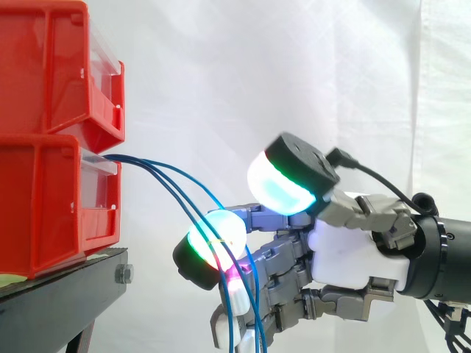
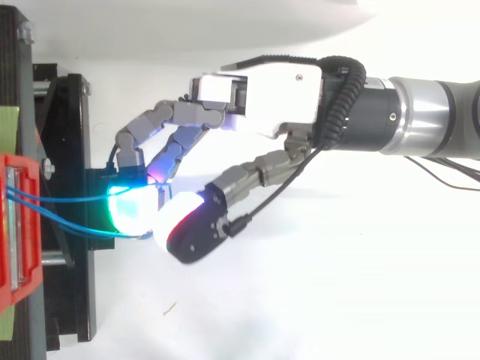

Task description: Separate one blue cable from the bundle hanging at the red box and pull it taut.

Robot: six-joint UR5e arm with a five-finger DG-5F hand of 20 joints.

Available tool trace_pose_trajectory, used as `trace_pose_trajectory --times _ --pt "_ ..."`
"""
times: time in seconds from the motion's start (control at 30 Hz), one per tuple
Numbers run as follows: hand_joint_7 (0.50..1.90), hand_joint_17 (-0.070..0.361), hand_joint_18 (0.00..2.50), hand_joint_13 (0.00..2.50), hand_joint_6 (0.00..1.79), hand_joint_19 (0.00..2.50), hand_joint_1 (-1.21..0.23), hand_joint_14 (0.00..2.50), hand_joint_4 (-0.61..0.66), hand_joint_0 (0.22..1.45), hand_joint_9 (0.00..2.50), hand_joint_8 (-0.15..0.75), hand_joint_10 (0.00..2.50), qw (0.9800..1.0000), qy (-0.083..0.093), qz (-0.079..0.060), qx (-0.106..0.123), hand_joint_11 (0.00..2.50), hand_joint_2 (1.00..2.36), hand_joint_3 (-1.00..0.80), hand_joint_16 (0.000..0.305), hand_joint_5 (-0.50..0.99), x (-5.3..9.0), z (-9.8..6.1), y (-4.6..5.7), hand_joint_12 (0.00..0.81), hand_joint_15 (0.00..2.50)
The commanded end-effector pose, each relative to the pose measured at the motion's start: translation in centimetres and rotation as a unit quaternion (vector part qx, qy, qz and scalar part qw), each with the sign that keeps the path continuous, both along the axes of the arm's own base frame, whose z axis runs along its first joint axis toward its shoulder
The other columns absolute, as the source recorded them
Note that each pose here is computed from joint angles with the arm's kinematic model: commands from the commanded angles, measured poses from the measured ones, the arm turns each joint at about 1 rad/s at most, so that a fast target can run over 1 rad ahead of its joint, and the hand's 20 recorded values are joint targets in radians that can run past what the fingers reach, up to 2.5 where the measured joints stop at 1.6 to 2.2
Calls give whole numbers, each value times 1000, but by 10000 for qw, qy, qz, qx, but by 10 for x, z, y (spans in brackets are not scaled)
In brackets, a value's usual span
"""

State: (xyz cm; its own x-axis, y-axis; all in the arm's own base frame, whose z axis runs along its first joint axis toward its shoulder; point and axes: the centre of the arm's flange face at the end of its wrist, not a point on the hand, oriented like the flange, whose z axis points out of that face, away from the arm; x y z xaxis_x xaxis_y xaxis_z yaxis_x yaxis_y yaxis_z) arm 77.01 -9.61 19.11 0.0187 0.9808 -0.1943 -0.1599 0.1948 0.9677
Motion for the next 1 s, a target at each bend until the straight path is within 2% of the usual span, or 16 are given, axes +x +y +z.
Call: trace_pose_trajectory --times 0.0,0.1,0.23,0.27,0.33,0.53,0.6,0.97 --pt "1143 110 834 900 753 527 -351 19 149 562 933 283 23 10000 -6 -8 -3 621 1000 -500 49 -108 0 0 0 339 482" --pt "1187 109 850 912 729 547 -362 19 153 617 949 280 20 10000 -6 0 -4 608 1000 -500 48 -108 0 0 0 344 490" --pt "1161 110 855 918 726 539 -400 19 148 620 934 286 23 10000 1 0 -5 606 1004 -458 49 -136 0 0 0 344 490" --pt "1126 113 866 927 725 536 -398 19 161 576 919 286 22 10000 1 1 3 624 1001 -500 50 -161 0 0 0 352 499" --pt "1115 120 864 947 713 506 -382 21 177 538 949 293 24 10000 -6 1 3 739 1000 -500 53 -176 0 0 0 365 525" --pt "1063 129 774 887 717 476 -413 22 190 505 829 296 23 10000 -22 -15 -3 1024 1000 -500 57 -210 0 1 -2 381 653" --pt "1055 130 760 902 715 494 -446 25 200 497 828 311 21 10000 -22 -15 -3 1162 1000 -500 58 -214 0 1 -2 390 786" --pt "1065 123 741 910 700 601 -553 21 219 491 732 348 1 10000 -45 -13 13 1675 1000 -500 55 -217 1 1 -2 411 1152"
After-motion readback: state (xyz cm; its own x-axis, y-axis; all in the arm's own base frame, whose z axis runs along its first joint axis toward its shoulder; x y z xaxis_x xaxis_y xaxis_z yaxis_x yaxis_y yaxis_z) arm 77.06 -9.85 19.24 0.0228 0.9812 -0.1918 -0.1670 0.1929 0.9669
